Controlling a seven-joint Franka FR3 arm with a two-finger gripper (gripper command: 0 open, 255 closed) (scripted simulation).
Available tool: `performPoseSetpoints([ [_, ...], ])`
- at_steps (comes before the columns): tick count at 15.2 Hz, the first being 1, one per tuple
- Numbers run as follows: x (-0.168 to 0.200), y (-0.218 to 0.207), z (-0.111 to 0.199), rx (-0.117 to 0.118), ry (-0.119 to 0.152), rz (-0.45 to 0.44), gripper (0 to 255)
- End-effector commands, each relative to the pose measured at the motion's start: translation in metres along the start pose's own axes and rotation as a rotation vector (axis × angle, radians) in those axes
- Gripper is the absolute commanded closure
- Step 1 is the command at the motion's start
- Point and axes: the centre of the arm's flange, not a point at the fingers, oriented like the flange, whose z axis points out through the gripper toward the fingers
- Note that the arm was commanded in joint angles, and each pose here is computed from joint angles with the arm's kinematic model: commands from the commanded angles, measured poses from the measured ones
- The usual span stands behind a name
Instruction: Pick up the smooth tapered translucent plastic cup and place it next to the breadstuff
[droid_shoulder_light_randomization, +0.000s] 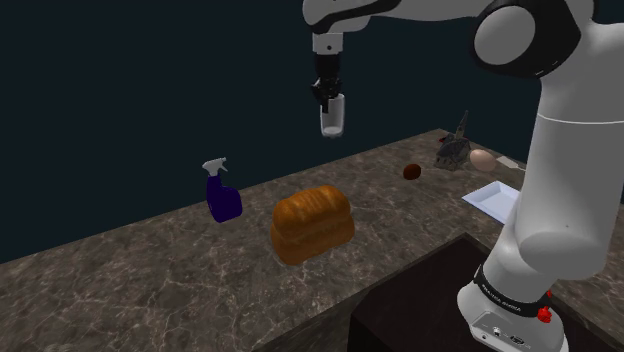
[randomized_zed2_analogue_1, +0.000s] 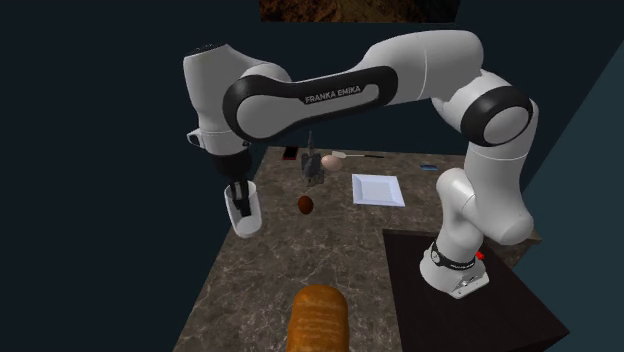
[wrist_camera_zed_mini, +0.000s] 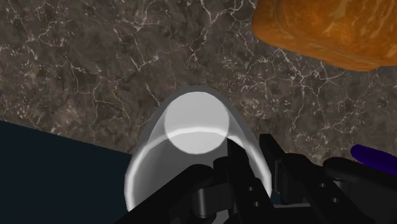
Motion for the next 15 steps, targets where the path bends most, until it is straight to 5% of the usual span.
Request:
performPoseSetpoints([
  [1,0.006,-0.029,0.002,0.0,0.001,0.002,255],
  [15,0.056,-0.206,0.009,0.0,0.001,0.002,255],
])
